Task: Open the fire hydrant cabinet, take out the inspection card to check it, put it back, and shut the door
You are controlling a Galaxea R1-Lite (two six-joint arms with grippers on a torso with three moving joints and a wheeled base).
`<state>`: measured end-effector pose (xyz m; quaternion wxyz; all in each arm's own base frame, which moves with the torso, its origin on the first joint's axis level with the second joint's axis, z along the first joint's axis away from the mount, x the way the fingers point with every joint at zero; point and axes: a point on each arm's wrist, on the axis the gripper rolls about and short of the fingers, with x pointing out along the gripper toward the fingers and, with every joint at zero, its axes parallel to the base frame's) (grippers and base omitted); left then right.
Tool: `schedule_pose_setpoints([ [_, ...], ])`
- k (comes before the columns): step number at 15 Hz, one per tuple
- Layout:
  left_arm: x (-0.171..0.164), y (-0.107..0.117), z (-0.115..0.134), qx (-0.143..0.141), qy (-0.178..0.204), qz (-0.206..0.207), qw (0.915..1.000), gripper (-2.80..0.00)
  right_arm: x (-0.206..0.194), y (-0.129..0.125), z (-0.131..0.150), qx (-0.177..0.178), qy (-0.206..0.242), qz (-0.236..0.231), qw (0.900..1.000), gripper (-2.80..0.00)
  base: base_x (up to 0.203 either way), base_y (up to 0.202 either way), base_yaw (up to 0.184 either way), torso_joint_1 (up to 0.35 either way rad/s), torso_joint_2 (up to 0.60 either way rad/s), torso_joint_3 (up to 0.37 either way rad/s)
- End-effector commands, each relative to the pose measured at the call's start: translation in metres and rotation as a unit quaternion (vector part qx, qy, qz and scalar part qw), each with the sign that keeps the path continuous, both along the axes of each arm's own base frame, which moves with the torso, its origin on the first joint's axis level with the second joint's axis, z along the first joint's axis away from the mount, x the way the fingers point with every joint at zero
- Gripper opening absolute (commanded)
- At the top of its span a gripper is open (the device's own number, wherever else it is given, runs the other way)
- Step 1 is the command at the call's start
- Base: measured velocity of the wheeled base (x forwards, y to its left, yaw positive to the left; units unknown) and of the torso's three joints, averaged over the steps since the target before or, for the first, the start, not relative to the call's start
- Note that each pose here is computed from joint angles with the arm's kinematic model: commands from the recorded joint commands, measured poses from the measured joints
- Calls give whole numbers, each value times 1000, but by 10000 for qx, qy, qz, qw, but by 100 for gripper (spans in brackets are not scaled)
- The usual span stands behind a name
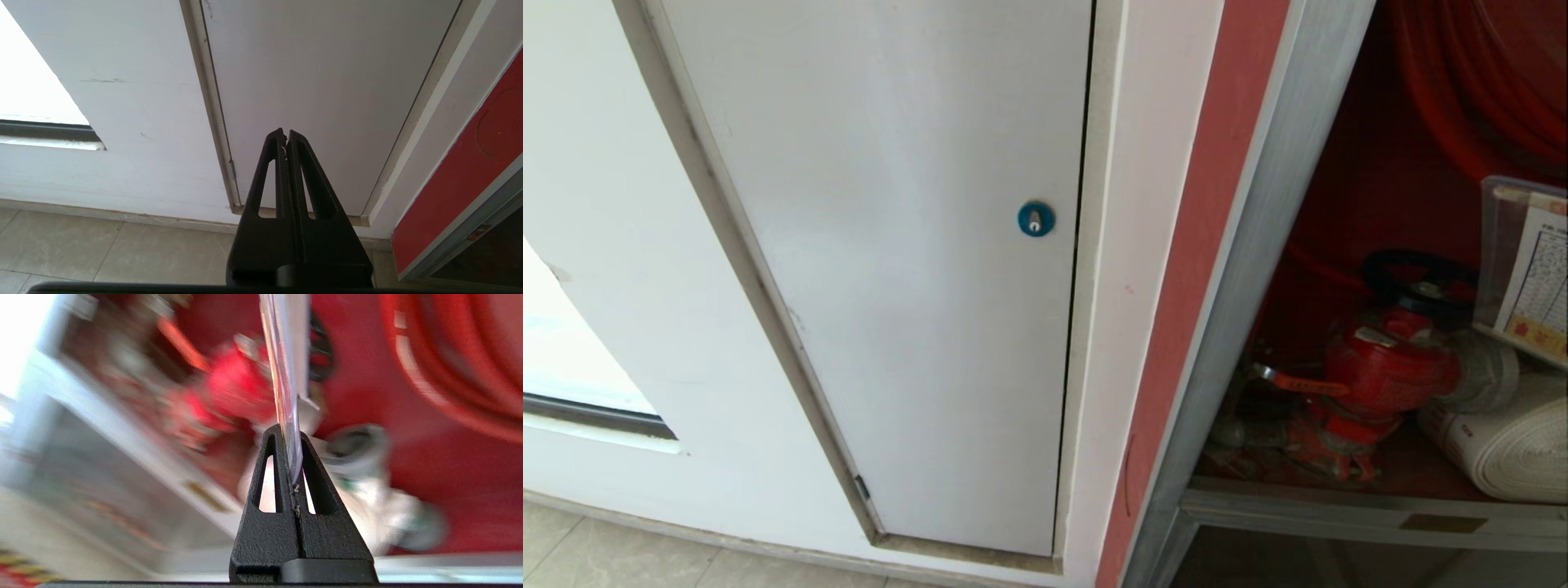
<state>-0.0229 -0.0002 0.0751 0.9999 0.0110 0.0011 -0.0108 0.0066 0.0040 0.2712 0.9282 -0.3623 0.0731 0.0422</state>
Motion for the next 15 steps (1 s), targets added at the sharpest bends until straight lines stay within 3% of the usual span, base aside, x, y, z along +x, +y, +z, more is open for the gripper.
schedule_pose_setpoints([
  [1,0,0,0,-2,4,0,10000,-280,-9,4,0,348,15,349,9988,-280,0,0,0,0,0,0],
  [4,0,0,0,-2,4,0,10000,-280,-9,6,-2,885,173,874,9921,-280,0,0,0,0,0,0],
  [8,0,0,0,-2,4,0,10000,-280,-5,9,-2,1724,466,1588,9710,-280,0,0,0,0,0,0],
  [15,0,0,0,0,4,0,10000,-280,5,10,-1,2221,1134,2462,9366,-280,0,0,0,0,0,0],
])
